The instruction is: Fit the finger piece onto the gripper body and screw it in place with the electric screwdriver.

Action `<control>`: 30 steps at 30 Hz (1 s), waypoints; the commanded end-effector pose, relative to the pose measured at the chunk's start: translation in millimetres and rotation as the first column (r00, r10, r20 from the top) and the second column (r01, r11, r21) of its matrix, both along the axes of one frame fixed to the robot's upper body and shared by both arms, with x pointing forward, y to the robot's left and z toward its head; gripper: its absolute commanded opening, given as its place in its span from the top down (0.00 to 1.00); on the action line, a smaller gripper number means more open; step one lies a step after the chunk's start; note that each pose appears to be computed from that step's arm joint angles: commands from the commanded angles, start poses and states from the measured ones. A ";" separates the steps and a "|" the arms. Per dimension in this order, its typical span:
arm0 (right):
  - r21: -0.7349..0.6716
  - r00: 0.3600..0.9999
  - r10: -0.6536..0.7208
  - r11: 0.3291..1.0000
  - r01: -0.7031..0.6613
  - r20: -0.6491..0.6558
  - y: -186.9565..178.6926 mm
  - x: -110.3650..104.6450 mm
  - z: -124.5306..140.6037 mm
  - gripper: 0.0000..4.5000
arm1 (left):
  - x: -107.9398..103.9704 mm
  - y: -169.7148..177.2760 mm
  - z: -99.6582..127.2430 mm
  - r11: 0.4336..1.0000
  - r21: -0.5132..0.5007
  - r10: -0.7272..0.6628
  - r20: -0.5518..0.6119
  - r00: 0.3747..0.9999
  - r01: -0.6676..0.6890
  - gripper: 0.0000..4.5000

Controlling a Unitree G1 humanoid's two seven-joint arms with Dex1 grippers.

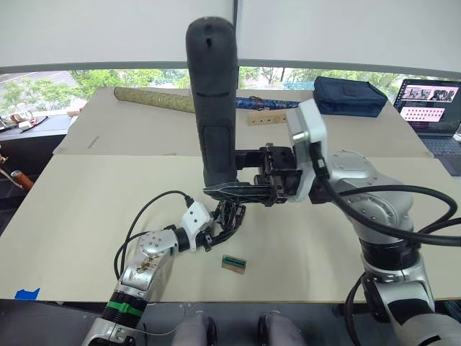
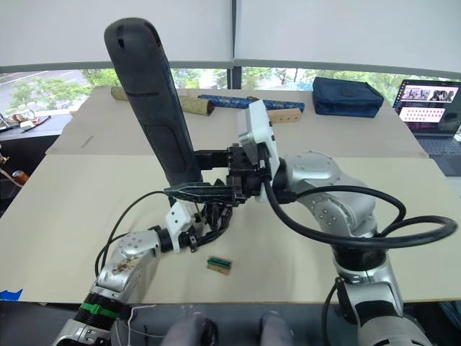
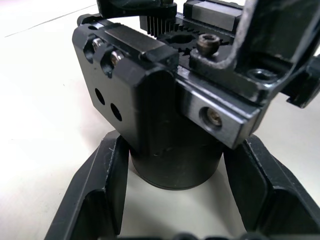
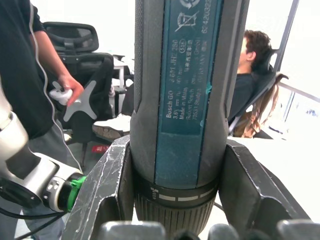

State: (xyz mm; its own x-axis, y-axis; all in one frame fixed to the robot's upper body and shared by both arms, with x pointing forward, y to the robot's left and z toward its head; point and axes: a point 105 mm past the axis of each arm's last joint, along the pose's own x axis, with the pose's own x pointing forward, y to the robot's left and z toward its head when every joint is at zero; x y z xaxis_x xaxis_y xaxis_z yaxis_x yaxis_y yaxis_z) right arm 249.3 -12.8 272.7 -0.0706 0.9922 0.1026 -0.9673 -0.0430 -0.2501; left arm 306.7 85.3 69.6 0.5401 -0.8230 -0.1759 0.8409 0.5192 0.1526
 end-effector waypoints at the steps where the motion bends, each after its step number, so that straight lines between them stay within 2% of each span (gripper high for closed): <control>1: 0.044 0.997 0.001 0.999 -0.004 0.081 0.0 -1.0 13.4 0.57 | -6.8 7.2 -21.6 0.999 0.039 0.014 -0.096 0.995 -0.010 0.49; 13: 0.028 0.995 -0.003 1.000 0.000 0.100 10.2 2.7 -2.1 0.57 | -10.3 9.0 -20.7 0.999 0.039 -0.016 -0.120 0.993 0.021 0.49; 24: 0.062 0.995 -0.003 0.998 -0.003 0.102 20.8 4.8 16.8 0.57 | -16.8 11.6 -23.9 0.998 0.054 -0.034 -0.137 0.990 0.042 0.49; 30: 0.052 0.994 -0.015 0.999 0.010 0.109 21.3 9.3 18.2 0.57 | -17.1 12.1 -24.1 0.998 0.055 -0.034 -0.137 0.990 0.042 0.49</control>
State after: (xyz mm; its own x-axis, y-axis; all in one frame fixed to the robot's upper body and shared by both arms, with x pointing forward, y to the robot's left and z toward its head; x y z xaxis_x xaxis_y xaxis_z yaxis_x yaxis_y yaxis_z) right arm 264.6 8.7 272.3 -0.0510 0.9921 0.1144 -0.9561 -0.0155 -0.2925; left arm 300.2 93.7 69.9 0.5121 -0.8341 -0.2052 0.8589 0.4942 0.1347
